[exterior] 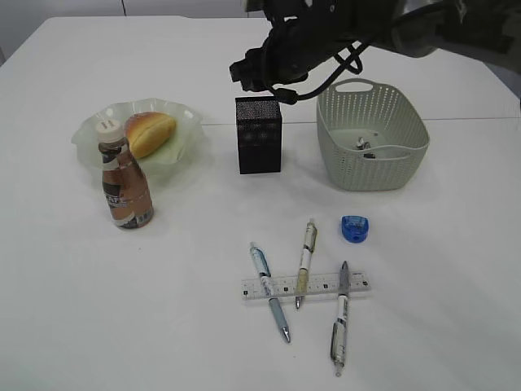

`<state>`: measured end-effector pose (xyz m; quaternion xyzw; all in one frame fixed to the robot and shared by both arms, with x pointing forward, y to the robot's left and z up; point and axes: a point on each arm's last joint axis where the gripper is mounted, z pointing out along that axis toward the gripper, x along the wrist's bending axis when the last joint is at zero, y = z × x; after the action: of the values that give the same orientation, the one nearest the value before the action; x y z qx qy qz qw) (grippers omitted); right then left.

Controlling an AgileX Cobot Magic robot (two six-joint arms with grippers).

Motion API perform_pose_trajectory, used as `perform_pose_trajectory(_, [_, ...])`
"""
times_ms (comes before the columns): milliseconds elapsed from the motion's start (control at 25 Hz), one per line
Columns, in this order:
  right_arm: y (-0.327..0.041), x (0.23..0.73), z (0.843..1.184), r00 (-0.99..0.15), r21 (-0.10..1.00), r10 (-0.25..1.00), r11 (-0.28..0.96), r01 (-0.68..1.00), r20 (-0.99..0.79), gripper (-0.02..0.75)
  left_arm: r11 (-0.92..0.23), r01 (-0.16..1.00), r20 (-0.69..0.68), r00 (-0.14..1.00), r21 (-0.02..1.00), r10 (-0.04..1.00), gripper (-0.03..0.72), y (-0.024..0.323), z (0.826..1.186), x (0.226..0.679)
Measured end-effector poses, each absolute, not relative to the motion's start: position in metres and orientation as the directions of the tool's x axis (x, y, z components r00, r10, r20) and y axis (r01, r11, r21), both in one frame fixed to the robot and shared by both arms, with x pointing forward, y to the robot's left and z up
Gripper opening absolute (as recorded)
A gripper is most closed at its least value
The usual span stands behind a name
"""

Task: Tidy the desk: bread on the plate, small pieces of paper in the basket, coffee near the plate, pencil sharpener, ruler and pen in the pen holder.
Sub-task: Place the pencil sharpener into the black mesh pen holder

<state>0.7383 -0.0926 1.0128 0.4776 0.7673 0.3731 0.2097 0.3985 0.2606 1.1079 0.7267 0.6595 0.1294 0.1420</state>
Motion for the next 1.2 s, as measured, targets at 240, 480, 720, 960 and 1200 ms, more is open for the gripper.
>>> perform_pose_trajectory(240, [-0.091, 0.746, 1.004, -0.445, 0.804, 0.895, 0.247, 0.542, 0.026, 0.369, -0.090, 0.921, 0.001, 0.097, 0.378, 0.995, 0.403, 0.261, 1.108, 0.398])
perform_pose_trajectory(480, [-0.089, 0.752, 0.984, -0.439, 0.806, 0.898, 0.244, 0.540, 0.022, 0.369, -0.090, 0.921, 0.001, 0.097, 0.378, 0.995, 0.393, 0.261, 1.108, 0.398])
perform_pose_trajectory(720, [-0.089, 0.755, 0.982, -0.433, 0.827, 0.901, 0.231, 0.513, 0.016, 0.369, -0.090, 0.921, 0.001, 0.097, 0.378, 0.995, 0.389, 0.261, 1.108, 0.398])
perform_pose_trajectory(960, [-0.089, 0.756, 0.980, -0.432, 0.826, 0.902, 0.231, 0.514, 0.016, 0.369, -0.090, 0.921, 0.001, 0.097, 0.378, 0.995, 0.384, 0.261, 1.108, 0.398])
perform_pose_trajectory(1200, [-0.088, 0.757, 0.974, -0.432, 0.820, 0.902, 0.235, 0.522, 0.017, 0.369, -0.090, 0.921, 0.001, 0.097, 0.378, 0.995, 0.382, 0.261, 1.108, 0.398])
